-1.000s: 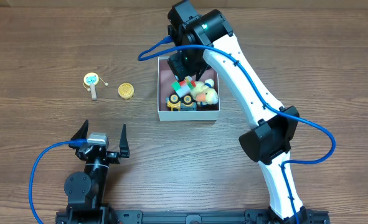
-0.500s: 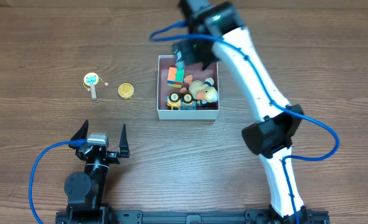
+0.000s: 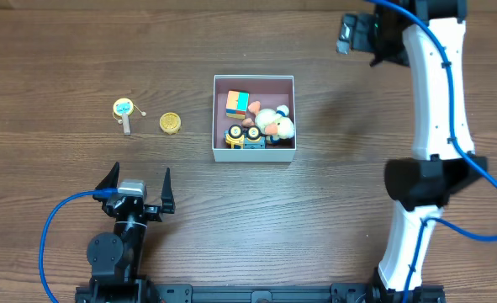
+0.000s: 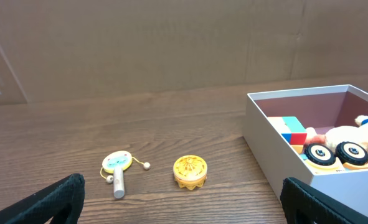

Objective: Pack container
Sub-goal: 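Withdraw the right gripper to the right side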

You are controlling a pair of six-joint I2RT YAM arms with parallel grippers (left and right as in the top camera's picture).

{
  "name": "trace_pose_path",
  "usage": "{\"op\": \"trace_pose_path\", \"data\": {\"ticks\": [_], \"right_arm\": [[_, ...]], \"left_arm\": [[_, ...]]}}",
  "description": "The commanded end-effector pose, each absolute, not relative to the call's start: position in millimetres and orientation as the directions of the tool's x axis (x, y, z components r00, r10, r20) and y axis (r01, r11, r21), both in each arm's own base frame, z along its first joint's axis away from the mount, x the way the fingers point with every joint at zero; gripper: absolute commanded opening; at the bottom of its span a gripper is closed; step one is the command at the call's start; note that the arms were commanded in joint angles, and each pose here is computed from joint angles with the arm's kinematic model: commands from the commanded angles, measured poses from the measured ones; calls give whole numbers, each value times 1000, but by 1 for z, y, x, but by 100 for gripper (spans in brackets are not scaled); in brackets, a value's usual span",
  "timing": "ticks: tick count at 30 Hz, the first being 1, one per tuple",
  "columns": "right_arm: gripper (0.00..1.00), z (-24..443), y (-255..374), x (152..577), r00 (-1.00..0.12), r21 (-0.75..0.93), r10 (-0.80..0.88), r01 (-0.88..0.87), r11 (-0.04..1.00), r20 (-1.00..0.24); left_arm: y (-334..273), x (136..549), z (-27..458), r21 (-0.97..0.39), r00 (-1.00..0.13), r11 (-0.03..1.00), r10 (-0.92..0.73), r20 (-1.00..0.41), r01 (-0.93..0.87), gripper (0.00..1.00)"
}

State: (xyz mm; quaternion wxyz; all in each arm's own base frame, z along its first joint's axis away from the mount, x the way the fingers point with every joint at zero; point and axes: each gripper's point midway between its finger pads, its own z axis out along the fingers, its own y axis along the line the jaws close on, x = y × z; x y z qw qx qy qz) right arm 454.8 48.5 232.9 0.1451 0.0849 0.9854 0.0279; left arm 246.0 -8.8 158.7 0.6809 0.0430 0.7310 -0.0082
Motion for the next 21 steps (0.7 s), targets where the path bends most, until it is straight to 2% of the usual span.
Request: {"op": "trace_pose_path", "data": {"ticks": [1, 3, 9, 17, 21], "right_arm": [[100, 215, 24, 424, -967, 14, 179, 180, 984, -181], [100, 203, 9, 414, -970, -24, 201, 206, 978, -136], [100, 195, -11, 387, -962, -1, 266, 267, 964, -61], [100, 225, -35, 348, -937, 28, 320, 319, 947, -142], [100, 215, -42, 335, -930, 19, 341, 342, 940, -135]], "left_arm": [[-5, 246, 158, 38, -67, 998, 41, -997, 55, 100], [-5, 246, 158, 38, -67, 998, 41, -997, 55, 100], [-5, 246, 158, 38, -67, 998, 41, -997, 55, 100], [-5, 246, 158, 38, -67, 998, 41, -997, 55, 100], [-5, 246, 158, 38, -67, 998, 41, -997, 55, 100]]}}
